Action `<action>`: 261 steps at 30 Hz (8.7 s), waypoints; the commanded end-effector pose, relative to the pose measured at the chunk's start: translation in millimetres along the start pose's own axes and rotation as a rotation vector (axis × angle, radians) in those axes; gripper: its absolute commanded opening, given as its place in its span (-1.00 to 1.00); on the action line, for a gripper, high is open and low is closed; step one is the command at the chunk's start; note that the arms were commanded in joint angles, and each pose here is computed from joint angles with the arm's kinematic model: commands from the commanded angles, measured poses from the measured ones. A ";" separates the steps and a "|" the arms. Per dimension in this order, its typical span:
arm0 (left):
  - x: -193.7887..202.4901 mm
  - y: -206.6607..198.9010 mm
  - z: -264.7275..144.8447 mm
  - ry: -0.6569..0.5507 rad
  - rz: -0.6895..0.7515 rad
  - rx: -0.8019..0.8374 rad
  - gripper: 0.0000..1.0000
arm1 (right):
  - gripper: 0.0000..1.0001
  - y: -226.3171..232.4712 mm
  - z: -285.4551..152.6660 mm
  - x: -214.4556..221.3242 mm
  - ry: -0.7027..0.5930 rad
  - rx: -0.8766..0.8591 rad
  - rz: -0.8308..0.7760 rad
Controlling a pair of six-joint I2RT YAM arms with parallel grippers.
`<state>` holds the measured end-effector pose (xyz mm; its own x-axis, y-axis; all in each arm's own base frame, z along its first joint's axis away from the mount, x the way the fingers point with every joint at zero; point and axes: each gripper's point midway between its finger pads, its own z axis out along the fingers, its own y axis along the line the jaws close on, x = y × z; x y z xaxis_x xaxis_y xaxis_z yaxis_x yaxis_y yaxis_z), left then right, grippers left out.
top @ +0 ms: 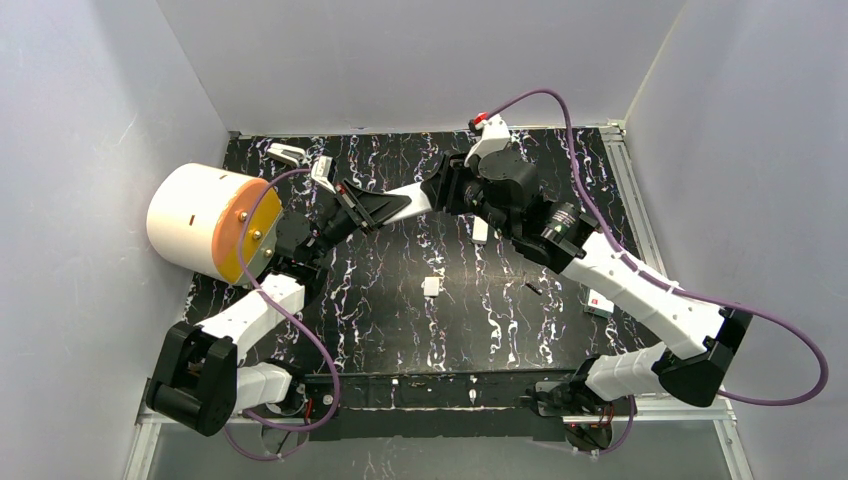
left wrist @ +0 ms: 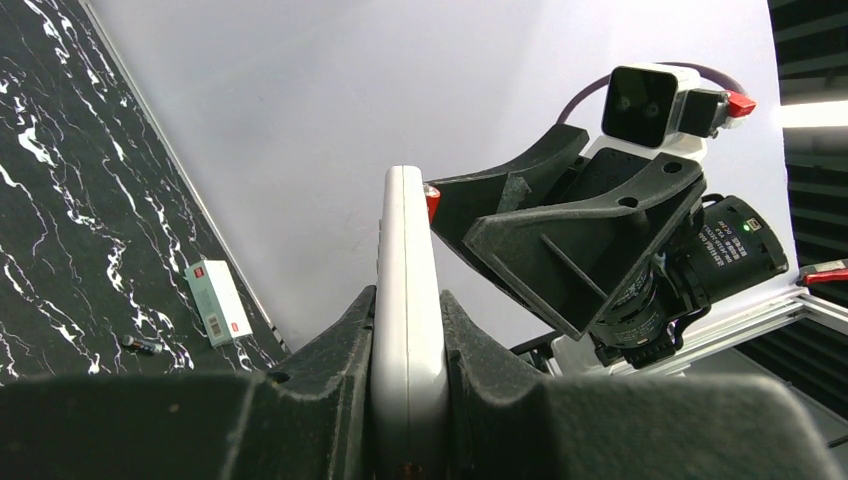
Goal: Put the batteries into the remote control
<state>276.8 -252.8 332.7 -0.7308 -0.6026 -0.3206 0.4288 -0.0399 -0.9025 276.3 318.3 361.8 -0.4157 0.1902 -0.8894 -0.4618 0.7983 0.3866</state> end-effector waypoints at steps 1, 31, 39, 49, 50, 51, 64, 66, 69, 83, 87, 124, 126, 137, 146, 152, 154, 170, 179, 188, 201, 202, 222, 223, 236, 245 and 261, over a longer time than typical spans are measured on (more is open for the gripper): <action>-5.0 -54.6 -0.7 -0.009 0.102 0.167 -1.00 | 0.03 -24.8 -6.8 -14.0 -0.038 0.108 -0.037; -8.1 -62.1 2.9 -0.006 0.120 0.183 -1.00 | 0.94 -14.5 -42.4 -27.0 -0.319 -0.145 0.974; -7.2 -61.1 3.2 -0.001 0.119 0.181 -1.00 | 0.95 -7.5 -39.8 -33.3 -0.338 -0.207 1.040; -5.5 -60.2 3.2 0.011 0.124 0.181 -1.00 | 0.95 9.9 -26.9 -35.1 -0.284 -0.268 1.016; -4.7 -60.7 3.1 0.013 0.126 0.183 -1.00 | 0.95 10.2 -26.3 -36.0 -0.285 -0.270 1.016; -4.9 -60.4 3.0 0.014 0.126 0.182 -1.00 | 0.94 10.6 -25.6 -36.1 -0.284 -0.271 1.013; 2.2 -55.4 0.7 0.046 0.145 0.177 -1.00 | 0.76 17.2 -13.5 -38.0 -0.242 -0.296 1.003; 2.2 -53.8 0.4 0.046 0.145 0.174 -1.00 | 0.70 16.6 -11.7 -37.2 -0.237 -0.294 0.999; 2.9 -51.9 0.5 0.047 0.144 0.171 -1.00 | 0.59 17.2 -10.3 -36.6 -0.230 -0.299 0.997; 1.5 -52.9 -0.9 0.035 0.129 0.170 -1.00 | 0.13 16.6 -5.9 -29.5 -0.197 -0.317 1.011; 0.3 -53.2 -1.0 0.026 0.121 0.168 -1.00 | 0.03 15.8 -5.8 -28.4 -0.196 -0.316 1.012; -21.5 -82.1 5.1 -0.039 -0.213 0.078 -1.00 | -0.36 2.0 1.1 -20.1 -0.273 -0.278 0.761; -19.5 -76.6 4.8 -0.034 -0.197 0.060 -1.00 | -0.03 1.8 -0.8 -27.4 -0.279 -0.278 0.779; -5.3 -36.6 -0.3 0.002 -0.138 -0.033 -1.00 | 0.63 -0.6 -9.4 -61.4 -0.288 -0.372 0.816; -5.5 -35.0 2.1 0.010 -0.129 -0.035 -1.00 | 0.38 8.9 -9.3 -42.2 -0.202 -0.464 0.769; -7.7 -37.9 5.4 0.011 -0.129 -0.030 -1.00 | 0.00 11.1 -14.1 -36.7 -0.185 -0.475 0.720; -8.3 -37.6 5.9 0.010 -0.132 -0.030 -1.00 | -0.08 9.8 -15.9 -35.1 -0.186 -0.470 0.701; -8.6 -41.0 6.0 0.011 -0.143 -0.024 -1.00 | -0.50 8.1 -15.3 -21.0 -0.161 -0.463 0.584; -9.0 -41.3 6.9 0.013 -0.144 -0.024 -1.00 | -0.66 6.3 -11.3 -18.5 -0.171 -0.458 0.526; -7.3 -37.2 6.1 0.018 -0.125 -0.030 -1.00 | 0.38 -1.2 -22.6 -51.5 -0.277 -0.399 0.508; 35.6 19.0 -31.3 0.260 0.319 -0.166 -1.00 | 0.43 -177.0 -47.2 7.1 -0.013 0.524 0.053; 39.6 19.1 -34.1 0.288 0.342 -0.159 -1.00 | 0.43 -188.1 -48.6 13.9 0.026 0.553 0.031; 48.4 31.0 -39.6 0.395 0.406 -0.188 -1.00 | 0.29 -278.1 -66.3 214.3 0.948 0.465 -0.243; 48.1 30.4 -39.2 0.394 0.409 -0.186 -1.00 | 0.28 -280.2 -67.5 219.3 0.974 0.468 -0.251; 42.8 33.3 -38.3 0.367 0.433 -0.203 -1.00 | -0.03 -286.8 -67.7 256.9 1.139 0.440 -0.297; 43.3 30.4 -38.6 0.367 0.436 -0.195 -1.00 | -0.07 -300.6 -62.6 271.0 1.181 0.479 -0.319; 42.4 30.5 -39.4 0.357 0.433 -0.199 -1.00 | -0.29 -290.8 -56.2 291.6 1.196 0.499 -0.165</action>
<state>237.8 -249.2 257.4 -0.7115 -0.2070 -0.6715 0.5919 0.3384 -0.7315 239.1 99.5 14.5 -0.9185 -0.3949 -0.0190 -0.3919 0.9158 -0.0885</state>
